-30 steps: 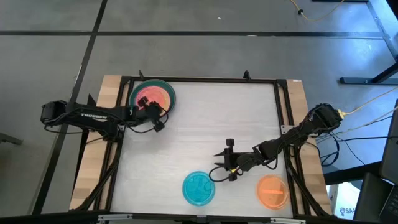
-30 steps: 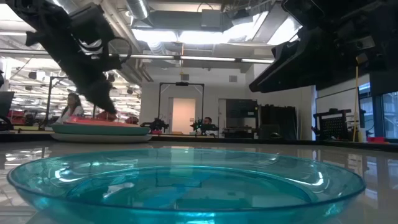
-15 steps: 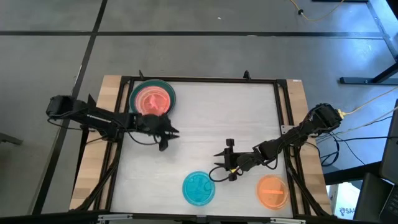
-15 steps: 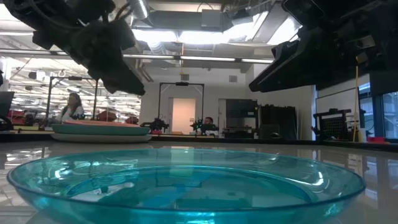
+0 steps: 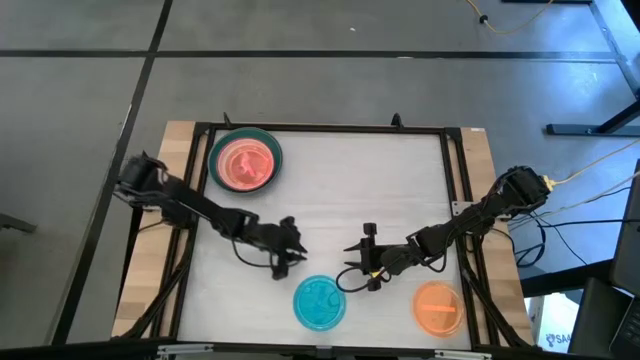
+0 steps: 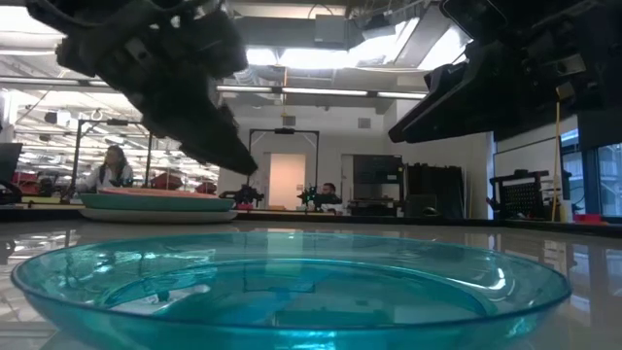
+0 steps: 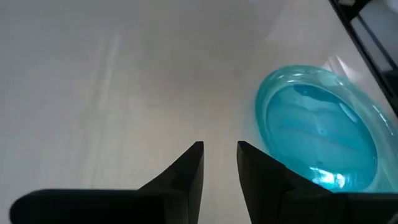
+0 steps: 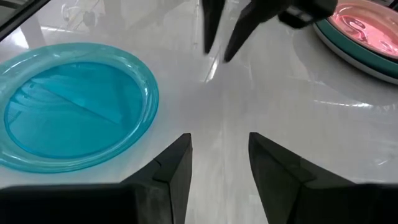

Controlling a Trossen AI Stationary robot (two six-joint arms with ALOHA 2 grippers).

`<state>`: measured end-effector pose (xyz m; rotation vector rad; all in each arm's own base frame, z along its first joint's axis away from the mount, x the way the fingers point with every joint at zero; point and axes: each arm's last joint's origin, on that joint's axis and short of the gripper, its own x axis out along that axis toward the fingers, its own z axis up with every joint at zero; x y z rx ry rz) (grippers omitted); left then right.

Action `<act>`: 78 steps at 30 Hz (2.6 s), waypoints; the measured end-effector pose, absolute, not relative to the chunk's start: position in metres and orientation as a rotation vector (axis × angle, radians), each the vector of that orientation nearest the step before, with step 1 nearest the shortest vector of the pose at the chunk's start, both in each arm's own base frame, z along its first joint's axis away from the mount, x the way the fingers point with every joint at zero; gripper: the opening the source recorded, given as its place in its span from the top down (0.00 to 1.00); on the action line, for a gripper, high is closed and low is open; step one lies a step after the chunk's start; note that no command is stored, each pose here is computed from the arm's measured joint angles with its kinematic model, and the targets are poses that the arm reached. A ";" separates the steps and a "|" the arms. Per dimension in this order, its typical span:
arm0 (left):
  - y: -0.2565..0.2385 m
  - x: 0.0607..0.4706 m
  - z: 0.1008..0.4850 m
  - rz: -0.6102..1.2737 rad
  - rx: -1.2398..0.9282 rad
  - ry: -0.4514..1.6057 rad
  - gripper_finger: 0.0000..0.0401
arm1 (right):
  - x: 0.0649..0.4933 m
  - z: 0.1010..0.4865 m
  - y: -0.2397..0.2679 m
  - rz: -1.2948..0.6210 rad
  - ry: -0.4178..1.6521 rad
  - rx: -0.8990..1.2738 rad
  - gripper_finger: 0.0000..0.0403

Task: Stack plastic plates
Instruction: Stack the light blue plate on top of the light pink plate

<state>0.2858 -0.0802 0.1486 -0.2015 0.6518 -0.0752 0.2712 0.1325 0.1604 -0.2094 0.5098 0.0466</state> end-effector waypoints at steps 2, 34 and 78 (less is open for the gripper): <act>-0.086 0.299 0.146 -0.077 -0.195 0.672 0.78 | 0.271 0.160 0.133 0.047 0.510 -0.210 0.63; -0.110 0.343 0.102 -0.229 -0.370 0.829 0.78 | 0.271 0.160 0.132 0.025 0.512 -0.218 0.63; -0.019 0.231 0.198 0.293 -0.024 0.675 1.00 | 0.270 0.157 0.129 0.001 0.548 -0.228 0.63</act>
